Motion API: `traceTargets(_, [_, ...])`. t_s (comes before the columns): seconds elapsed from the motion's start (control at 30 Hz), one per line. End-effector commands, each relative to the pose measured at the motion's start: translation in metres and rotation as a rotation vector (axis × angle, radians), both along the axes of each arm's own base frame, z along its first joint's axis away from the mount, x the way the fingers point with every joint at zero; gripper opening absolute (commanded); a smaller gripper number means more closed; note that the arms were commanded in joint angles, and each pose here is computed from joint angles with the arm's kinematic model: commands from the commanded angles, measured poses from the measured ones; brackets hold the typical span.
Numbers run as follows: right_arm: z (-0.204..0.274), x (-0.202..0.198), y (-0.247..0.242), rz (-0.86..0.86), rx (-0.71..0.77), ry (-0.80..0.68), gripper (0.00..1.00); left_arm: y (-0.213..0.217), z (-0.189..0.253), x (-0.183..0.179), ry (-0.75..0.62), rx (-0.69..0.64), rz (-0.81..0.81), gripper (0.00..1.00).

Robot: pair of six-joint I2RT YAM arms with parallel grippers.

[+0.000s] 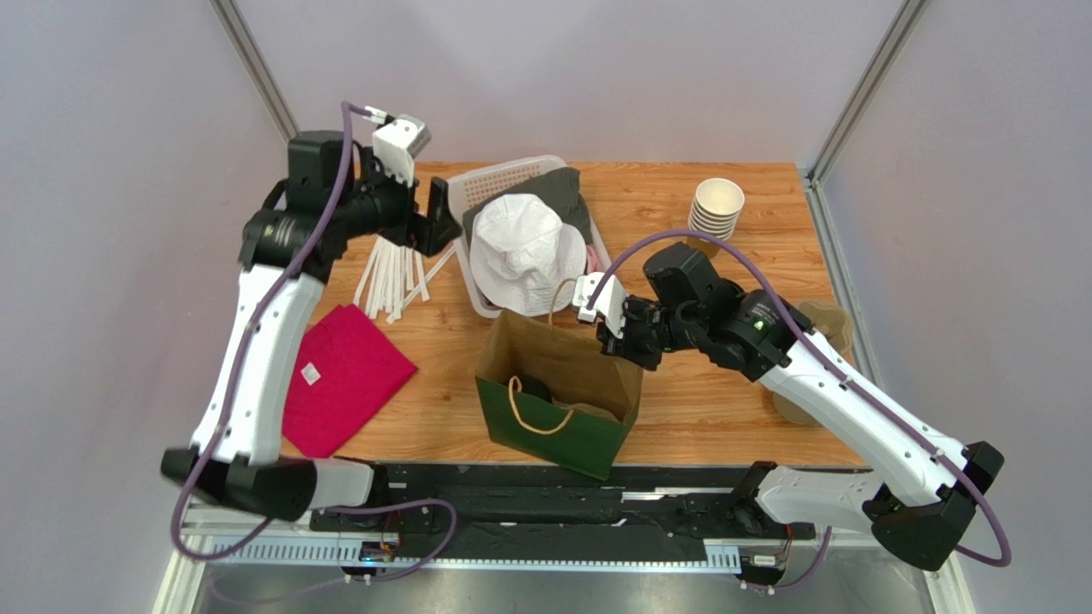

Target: Pack the takeout coffee

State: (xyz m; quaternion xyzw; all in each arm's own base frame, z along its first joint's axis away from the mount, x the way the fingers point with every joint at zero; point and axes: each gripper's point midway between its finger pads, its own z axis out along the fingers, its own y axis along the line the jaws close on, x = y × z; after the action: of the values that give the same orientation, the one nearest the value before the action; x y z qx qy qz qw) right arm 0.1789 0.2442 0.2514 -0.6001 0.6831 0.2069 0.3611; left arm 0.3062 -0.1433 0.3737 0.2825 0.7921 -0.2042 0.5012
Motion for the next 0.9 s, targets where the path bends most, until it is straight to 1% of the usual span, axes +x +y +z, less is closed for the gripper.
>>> traceTargets(0.0, [0.013,0.012,-0.004,-0.067,0.023,-0.019,0.00,0.054,-0.089,0.054,0.414,-0.010,0.403,0.89])
traceTargets(0.03, [0.014,0.015,-0.006,-0.080,0.025,-0.018,0.00,0.060,-0.102,0.060,0.459,-0.009,0.436,0.77])
traceTargets(0.1, [0.015,0.018,-0.008,-0.098,0.024,-0.017,0.00,0.070,-0.137,0.076,0.560,-0.022,0.520,0.70])
traceTargets(0.13, [0.016,0.019,-0.009,-0.107,0.025,-0.015,0.00,0.080,-0.147,0.084,0.565,-0.017,0.557,0.65])
traceTargets(0.2, [0.015,0.021,-0.010,-0.119,0.018,-0.017,0.00,0.091,-0.172,0.104,0.545,0.011,0.613,0.61])
traceTargets(0.27, [0.015,0.021,-0.012,-0.124,0.013,-0.021,0.01,0.094,-0.183,0.122,0.503,0.017,0.624,0.60])
traceTargets(0.33, [0.014,0.023,-0.014,-0.133,0.006,-0.024,0.01,0.091,-0.202,0.134,0.512,0.039,0.584,0.53])
traceTargets(0.37, [0.014,0.023,-0.014,-0.134,0.006,-0.025,0.01,0.089,-0.201,0.144,0.492,0.038,0.560,0.50])
traceTargets(0.4, [0.012,0.023,-0.014,-0.135,0.003,-0.021,0.01,0.087,-0.217,0.150,0.519,0.052,0.539,0.49])
traceTargets(0.43, [0.013,0.023,-0.014,-0.136,0.003,-0.020,0.01,0.085,-0.216,0.158,0.499,0.068,0.502,0.49])
traceTargets(0.5, [0.011,0.023,-0.015,-0.140,0.000,-0.010,0.01,0.078,-0.231,0.167,0.509,0.079,0.426,0.47])
traceTargets(0.53, [0.010,0.022,-0.014,-0.136,-0.003,-0.006,0.01,0.078,-0.232,0.173,0.486,0.094,0.402,0.47])
traceTargets(0.57, [0.009,0.023,-0.014,-0.140,-0.002,-0.005,0.01,0.077,-0.247,0.177,0.513,0.098,0.398,0.47])
traceTargets(0.6, [0.009,0.022,-0.014,-0.138,-0.004,-0.003,0.01,0.075,-0.251,0.179,0.511,0.105,0.363,0.46])
traceTargets(0.63, [0.008,0.022,-0.014,-0.139,-0.006,-0.003,0.01,0.073,-0.251,0.184,0.505,0.104,0.349,0.46])
traceTargets(0.7, [0.008,0.023,-0.015,-0.142,-0.009,-0.004,0.01,0.071,-0.265,0.189,0.526,0.104,0.334,0.45])
traceTargets(0.87, [0.004,0.023,-0.015,-0.142,-0.018,0.011,0.01,0.074,-0.286,0.203,0.520,0.129,0.339,0.45])
